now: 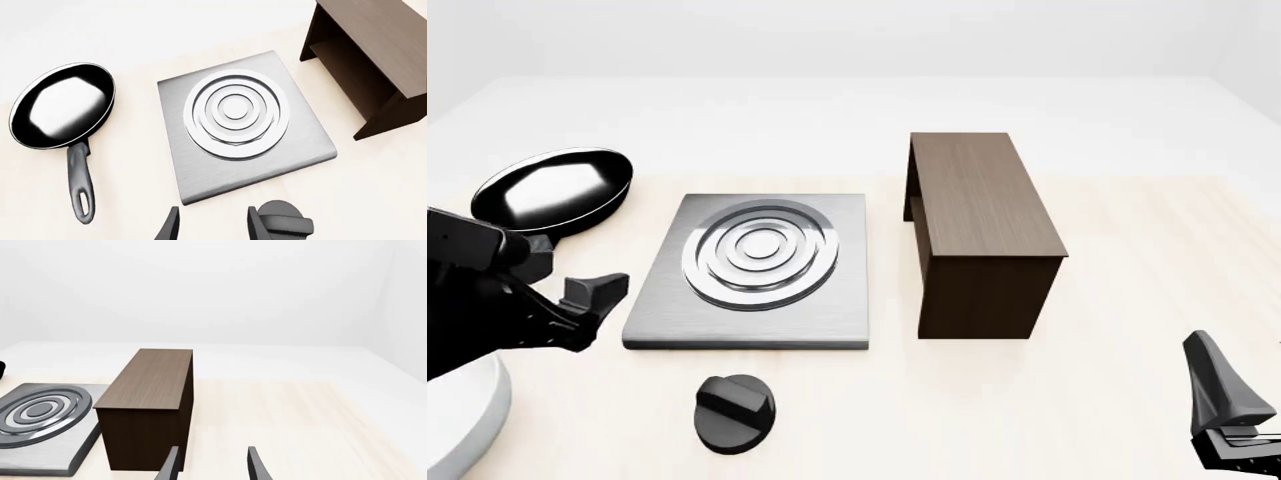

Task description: Turn on the stove.

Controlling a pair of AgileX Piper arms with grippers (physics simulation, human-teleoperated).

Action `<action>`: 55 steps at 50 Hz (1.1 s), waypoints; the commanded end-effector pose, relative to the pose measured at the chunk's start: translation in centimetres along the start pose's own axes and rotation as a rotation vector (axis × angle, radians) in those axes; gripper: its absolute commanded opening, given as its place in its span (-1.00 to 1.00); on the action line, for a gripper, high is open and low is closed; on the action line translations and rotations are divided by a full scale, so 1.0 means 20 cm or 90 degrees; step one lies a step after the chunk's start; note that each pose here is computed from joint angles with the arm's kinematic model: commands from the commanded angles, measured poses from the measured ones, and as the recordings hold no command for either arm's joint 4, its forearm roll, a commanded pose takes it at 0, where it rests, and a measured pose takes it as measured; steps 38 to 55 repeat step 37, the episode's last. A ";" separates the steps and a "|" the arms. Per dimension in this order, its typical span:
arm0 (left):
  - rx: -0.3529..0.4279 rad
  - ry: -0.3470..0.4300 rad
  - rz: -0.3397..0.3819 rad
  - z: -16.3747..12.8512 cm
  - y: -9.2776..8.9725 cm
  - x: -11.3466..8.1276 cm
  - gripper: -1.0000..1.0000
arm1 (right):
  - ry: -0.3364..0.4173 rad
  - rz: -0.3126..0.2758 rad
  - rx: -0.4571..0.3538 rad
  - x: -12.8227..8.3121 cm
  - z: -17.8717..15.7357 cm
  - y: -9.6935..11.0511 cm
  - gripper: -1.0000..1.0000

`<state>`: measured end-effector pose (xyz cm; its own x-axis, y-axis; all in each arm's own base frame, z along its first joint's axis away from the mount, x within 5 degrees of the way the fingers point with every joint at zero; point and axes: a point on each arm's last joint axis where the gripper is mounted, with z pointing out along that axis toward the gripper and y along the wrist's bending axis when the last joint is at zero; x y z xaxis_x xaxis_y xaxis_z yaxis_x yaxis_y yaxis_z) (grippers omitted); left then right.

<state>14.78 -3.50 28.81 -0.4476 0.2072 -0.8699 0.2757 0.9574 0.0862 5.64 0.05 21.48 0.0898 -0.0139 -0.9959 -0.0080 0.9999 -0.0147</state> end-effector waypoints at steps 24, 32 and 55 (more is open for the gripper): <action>-0.166 -0.047 -0.080 0.09 0.31 -0.27 1.00 | 0.000 0.000 0.000 0.00 0.00 0.00 1.00; -0.193 -0.051 -0.094 0.09 0.37 -0.30 1.00 | 0.000 -0.001 -0.001 0.00 0.00 0.00 1.00; -0.203 -0.051 -0.104 0.10 0.39 -0.31 1.00 | -0.001 -0.004 -0.001 0.00 0.00 0.00 1.00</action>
